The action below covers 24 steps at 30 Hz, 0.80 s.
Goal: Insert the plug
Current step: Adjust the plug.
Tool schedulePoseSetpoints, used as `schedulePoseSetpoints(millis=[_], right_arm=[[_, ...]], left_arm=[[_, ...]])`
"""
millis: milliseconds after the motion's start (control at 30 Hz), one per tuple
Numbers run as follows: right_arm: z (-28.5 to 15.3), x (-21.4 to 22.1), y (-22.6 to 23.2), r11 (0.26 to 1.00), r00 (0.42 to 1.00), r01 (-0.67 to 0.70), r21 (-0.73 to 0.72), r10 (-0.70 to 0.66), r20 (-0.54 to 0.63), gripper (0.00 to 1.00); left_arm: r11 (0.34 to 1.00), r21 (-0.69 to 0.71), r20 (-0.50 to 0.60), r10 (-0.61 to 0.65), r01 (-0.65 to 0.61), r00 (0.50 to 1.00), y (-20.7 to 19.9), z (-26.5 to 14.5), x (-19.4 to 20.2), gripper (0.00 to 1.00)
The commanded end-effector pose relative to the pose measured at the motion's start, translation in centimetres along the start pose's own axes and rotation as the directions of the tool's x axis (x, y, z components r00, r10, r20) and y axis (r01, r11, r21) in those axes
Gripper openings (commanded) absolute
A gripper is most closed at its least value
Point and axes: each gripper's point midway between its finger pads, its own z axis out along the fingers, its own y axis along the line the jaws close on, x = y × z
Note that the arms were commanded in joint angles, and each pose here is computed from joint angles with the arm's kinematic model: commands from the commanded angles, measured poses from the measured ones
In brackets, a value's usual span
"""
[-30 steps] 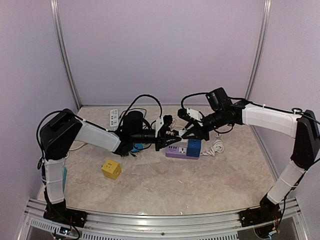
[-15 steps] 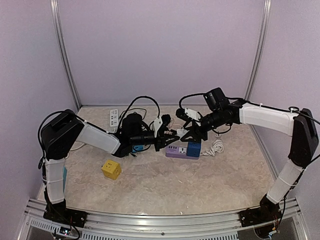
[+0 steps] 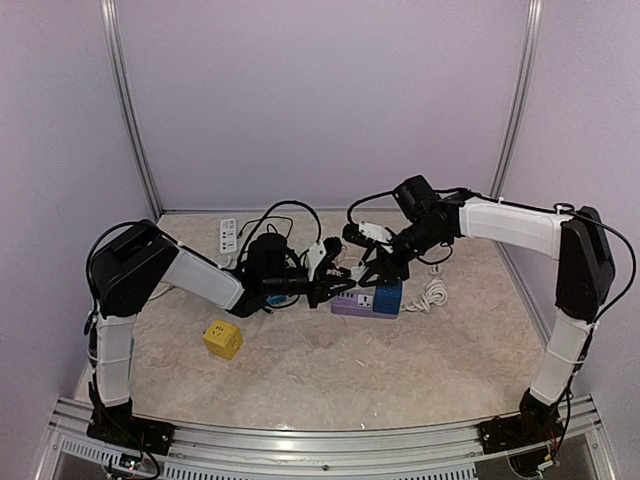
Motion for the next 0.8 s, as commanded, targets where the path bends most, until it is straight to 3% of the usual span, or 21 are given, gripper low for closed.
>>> schedulePoseSetpoints(millis=[0,200,467,767], right_arm=[[0.8,-0.2,0.6,0.999,1.000,0.010,-0.046,-0.010,-0.014,0.51],[1.6,-0.4,0.4,0.999,1.000,0.019,-0.048,-0.020,-0.019,0.44],[2.5,0.9,0.4,0.999,0.996,0.020,-0.043,-0.023,-0.084,0.41],[2.6,1.2,-0.1,0.999,0.994,0.031,-0.019,-0.033,-0.103,0.04]], left_arm=[[1.000,0.008,-0.013,0.001,-0.001,1.000,0.6,0.4,0.5,0.00],[1.000,0.013,-0.006,0.002,-0.002,1.000,0.7,0.5,0.3,0.00],[1.000,0.018,0.010,-0.002,0.001,1.000,0.8,0.5,-0.1,0.00],[1.000,0.019,0.008,-0.010,0.010,1.000,0.8,0.4,0.2,0.00]])
